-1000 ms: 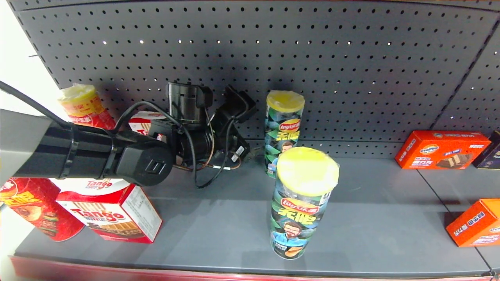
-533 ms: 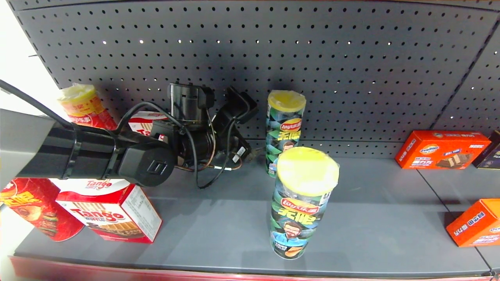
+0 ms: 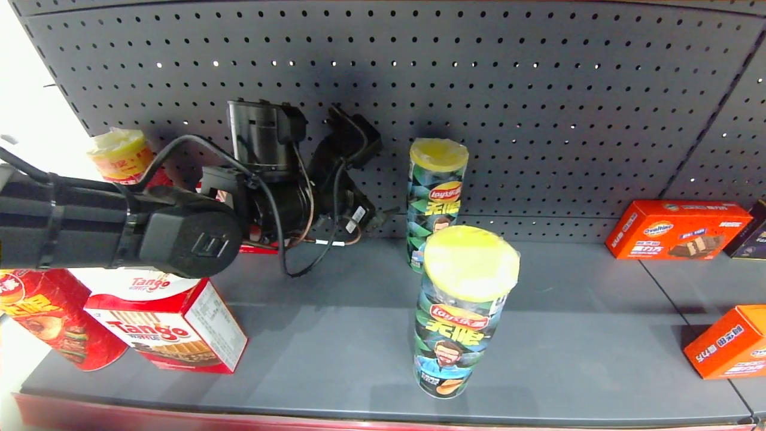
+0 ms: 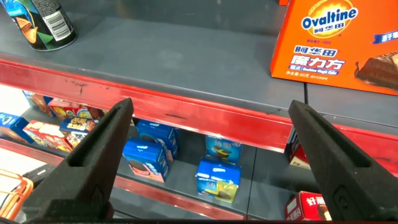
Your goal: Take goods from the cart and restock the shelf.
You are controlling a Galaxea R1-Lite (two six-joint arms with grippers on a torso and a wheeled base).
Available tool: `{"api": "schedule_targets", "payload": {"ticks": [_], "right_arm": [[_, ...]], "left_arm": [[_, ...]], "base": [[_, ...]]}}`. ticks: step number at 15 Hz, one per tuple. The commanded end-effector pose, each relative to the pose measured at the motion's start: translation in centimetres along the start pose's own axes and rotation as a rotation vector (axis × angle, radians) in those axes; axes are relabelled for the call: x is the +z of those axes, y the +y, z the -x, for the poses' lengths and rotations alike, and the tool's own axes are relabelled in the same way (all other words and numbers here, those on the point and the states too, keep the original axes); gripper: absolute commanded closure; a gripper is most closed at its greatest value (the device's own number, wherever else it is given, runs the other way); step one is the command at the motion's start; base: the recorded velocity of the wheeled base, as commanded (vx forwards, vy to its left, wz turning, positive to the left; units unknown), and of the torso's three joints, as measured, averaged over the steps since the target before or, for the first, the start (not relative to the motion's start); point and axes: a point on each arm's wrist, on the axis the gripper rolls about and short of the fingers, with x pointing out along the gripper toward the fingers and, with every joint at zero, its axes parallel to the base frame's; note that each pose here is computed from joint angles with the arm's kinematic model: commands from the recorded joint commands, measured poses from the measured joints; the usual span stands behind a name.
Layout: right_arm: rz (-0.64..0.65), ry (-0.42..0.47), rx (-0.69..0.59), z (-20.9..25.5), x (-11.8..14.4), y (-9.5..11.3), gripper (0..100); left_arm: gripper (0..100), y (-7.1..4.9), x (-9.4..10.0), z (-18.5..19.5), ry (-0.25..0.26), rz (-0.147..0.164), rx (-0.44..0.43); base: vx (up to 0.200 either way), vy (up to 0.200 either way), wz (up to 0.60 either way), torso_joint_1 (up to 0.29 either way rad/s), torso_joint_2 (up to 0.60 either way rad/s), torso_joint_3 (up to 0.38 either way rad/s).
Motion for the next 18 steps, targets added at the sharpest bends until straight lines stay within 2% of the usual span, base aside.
{"api": "schedule_targets", "payload": {"ticks": [1,4,6,8,9,12,13,16,18], "right_arm": [[0.001,0.001,0.000,0.0,0.0,0.0,0],[0.001,0.001,0.000,0.0,0.0,0.0,0],[0.001,0.001,0.000,0.0,0.0,0.0,0],[0.001,0.001,0.000,0.0,0.0,0.0,0],[0.001,0.001,0.000,0.0,0.0,0.0,0],[0.001,0.001,0.000,0.0,0.0,0.0,0],[0.001,0.001,0.000,0.0,0.0,0.0,0],[0.001,0.001,0.000,0.0,0.0,0.0,0],[0.001,0.001,0.000,0.0,0.0,0.0,0]], "left_arm": [[0,1.0,2.2,2.6,-0.061,-0.002,0.036],[0,1.9,4.6,6.5,-0.137,0.068,0.073],[0,1.4,5.9,9.1,-0.176,0.115,0.093],[0,0.7,6.3,10.7,-0.193,0.146,0.087],[0,0.1,6.4,13.1,-0.210,0.176,0.080],[0,-0.2,6.3,17.6,-0.254,0.179,0.090],[0,-0.4,5.9,20.1,-0.279,0.179,0.097],[0,-1.6,4.1,25.4,-0.323,0.180,0.091],[0,-1.9,3.0,28.3,-0.352,0.182,0.126]], "base": [[0.000,0.000,0.00,0.000,0.00,0.000],[0.000,0.000,0.00,0.000,0.00,0.000],[0.000,0.000,0.00,0.000,0.00,0.000],[0.000,0.000,0.00,0.000,0.00,0.000],[0.000,0.000,0.00,0.000,0.00,0.000],[0.000,0.000,0.00,0.000,0.00,0.000],[0.000,0.000,0.00,0.000,0.00,0.000],[0.000,0.000,0.00,0.000,0.00,0.000],[0.000,0.000,0.00,0.000,0.00,0.000]]}}
